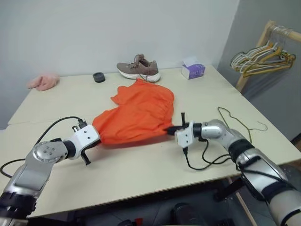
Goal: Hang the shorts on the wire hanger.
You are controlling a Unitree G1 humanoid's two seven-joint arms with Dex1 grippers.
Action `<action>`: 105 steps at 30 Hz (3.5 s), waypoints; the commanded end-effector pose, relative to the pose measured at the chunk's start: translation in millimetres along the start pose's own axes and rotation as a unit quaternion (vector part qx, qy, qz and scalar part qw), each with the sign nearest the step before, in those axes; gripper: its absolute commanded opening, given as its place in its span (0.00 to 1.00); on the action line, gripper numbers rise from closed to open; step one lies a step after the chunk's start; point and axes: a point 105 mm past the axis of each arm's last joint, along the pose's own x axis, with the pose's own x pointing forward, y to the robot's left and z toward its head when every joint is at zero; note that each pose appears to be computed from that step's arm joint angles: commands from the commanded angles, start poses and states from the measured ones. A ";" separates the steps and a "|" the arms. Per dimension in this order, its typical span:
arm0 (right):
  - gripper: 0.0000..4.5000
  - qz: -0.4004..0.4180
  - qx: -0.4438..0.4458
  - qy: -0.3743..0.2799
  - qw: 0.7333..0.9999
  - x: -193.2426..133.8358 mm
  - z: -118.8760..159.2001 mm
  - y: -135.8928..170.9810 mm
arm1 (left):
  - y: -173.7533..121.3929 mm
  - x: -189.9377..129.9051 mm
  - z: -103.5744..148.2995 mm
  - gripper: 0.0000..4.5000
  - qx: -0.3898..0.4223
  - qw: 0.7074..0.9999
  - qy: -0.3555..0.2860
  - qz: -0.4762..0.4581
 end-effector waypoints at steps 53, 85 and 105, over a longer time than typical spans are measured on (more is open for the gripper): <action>1.00 -0.416 0.497 0.098 0.756 -152.4 -20.6 -21.9 | -55.4 -9.3 116.9 1.00 -0.095 0.940 -0.274 -0.179; 0.49 -0.405 0.703 0.390 0.435 -202.3 -117.7 146.0 | -65.1 -0.2 162.4 1.00 0.080 0.912 -0.295 -0.273; 0.01 -0.483 0.381 0.352 0.705 -200.5 -101.0 -9.3 | 42.9 13.2 126.0 1.00 -0.061 0.964 -0.257 -0.035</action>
